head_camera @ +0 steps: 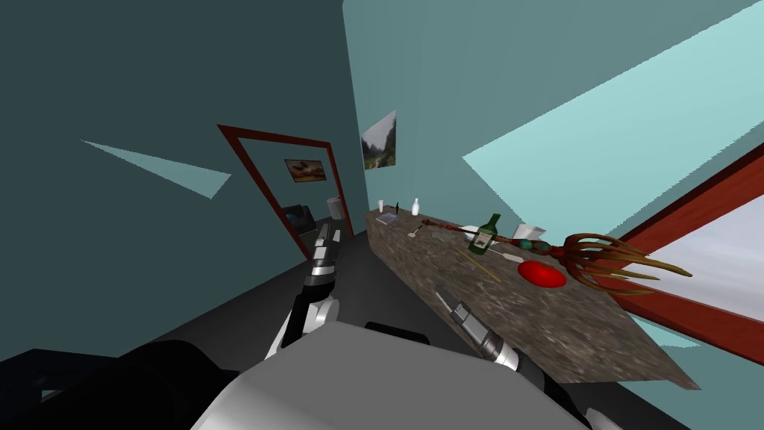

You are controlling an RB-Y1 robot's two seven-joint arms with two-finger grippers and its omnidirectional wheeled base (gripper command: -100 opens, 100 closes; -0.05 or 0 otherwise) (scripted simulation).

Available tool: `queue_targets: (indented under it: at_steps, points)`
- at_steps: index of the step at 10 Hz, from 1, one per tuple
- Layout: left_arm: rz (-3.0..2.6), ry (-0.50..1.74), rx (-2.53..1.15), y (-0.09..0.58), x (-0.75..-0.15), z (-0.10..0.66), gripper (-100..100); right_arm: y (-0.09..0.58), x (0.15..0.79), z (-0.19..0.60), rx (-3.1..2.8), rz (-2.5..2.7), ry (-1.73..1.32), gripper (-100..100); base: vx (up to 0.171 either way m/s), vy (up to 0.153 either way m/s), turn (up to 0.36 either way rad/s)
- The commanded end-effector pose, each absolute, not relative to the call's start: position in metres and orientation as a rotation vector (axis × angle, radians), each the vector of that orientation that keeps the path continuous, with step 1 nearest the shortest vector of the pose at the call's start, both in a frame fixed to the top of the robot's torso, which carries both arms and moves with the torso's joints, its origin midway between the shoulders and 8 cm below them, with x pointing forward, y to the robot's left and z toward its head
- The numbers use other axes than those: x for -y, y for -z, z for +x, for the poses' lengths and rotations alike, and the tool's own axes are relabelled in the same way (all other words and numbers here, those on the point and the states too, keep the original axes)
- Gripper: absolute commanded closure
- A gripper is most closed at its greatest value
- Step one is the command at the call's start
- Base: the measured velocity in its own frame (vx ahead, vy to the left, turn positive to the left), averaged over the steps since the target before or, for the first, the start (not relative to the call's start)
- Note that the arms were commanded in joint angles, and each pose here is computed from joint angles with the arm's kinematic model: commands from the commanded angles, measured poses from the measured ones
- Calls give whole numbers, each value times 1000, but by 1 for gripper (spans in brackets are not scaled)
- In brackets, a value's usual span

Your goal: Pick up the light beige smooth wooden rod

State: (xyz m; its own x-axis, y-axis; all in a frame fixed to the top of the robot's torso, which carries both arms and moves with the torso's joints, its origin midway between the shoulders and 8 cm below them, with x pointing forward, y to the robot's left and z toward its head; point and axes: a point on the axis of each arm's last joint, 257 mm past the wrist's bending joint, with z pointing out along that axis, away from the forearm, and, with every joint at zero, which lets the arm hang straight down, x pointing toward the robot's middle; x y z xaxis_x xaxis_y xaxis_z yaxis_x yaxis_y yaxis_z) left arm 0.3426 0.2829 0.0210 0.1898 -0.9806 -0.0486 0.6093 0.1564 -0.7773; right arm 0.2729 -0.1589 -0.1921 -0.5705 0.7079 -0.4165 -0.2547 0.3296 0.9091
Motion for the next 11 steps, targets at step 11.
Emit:
queue_targets:
  at_steps: [11]
  points:
    - [-709, 1259, -648, -21, -283, 343, 0, 293, 204, 195, -2188, 321, -1228, -100, 28, 54, 27]
